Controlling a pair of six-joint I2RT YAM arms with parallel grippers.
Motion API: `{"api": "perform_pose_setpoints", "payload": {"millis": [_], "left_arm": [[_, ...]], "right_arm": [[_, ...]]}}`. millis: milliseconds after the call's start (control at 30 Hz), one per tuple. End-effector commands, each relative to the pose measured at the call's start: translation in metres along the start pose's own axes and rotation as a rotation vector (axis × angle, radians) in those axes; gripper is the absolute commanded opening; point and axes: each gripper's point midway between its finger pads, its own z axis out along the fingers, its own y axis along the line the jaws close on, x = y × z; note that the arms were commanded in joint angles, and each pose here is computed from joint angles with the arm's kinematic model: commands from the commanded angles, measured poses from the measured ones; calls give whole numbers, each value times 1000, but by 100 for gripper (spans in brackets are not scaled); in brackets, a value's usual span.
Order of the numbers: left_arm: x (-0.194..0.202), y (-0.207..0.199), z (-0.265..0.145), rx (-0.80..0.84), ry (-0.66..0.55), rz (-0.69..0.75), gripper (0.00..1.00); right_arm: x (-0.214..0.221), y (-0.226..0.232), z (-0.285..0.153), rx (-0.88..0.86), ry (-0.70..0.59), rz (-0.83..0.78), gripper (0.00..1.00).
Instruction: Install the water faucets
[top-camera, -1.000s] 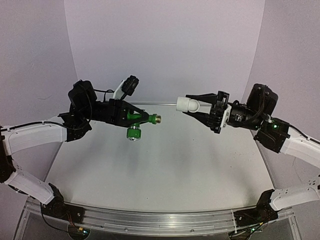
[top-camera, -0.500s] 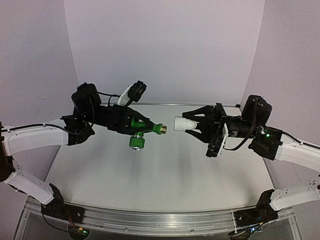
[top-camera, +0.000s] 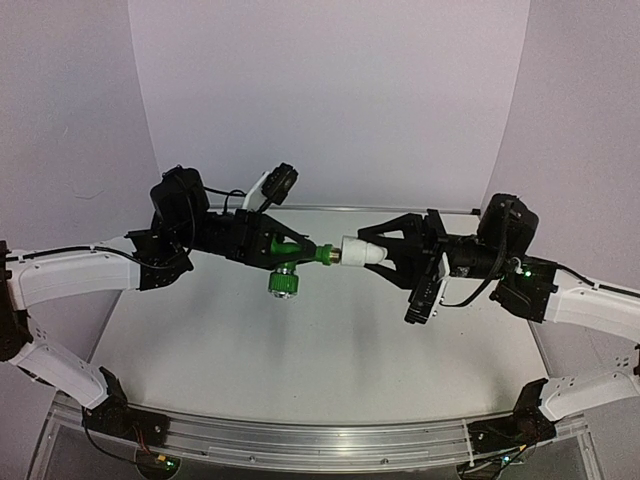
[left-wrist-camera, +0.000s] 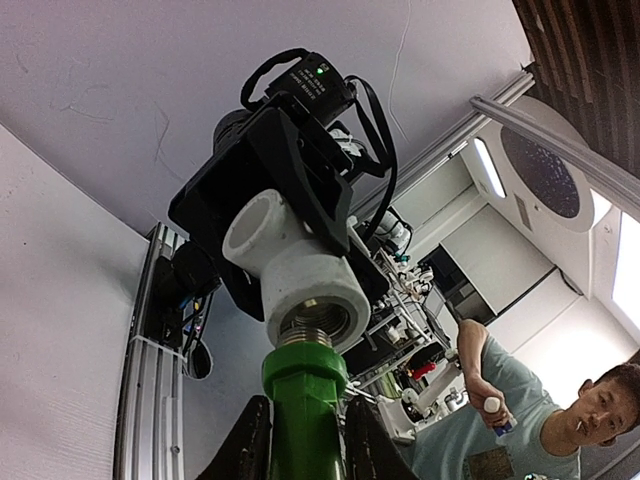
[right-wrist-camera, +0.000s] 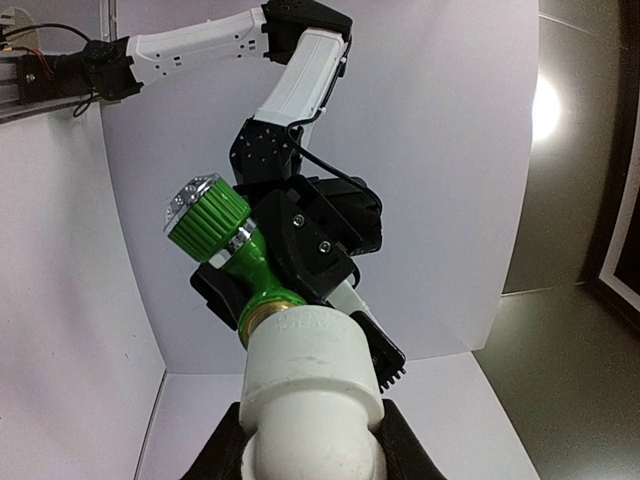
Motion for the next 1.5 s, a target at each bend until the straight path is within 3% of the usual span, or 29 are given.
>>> {"api": "perform_pose_setpoints", "payload": {"millis": [0,1033,1467], "left_arm": [[-20,-19,4,24,-46,83,0],[-18,-24,-4,-54,-69,118,0],[-2,-16,3,-36,-13,76,0]], "right_arm": [[-2,-10,3,46,-7,-62,0],[3,19,1,-72,23,-52,0],[11,-3,5,-10,61,9,0]]}}
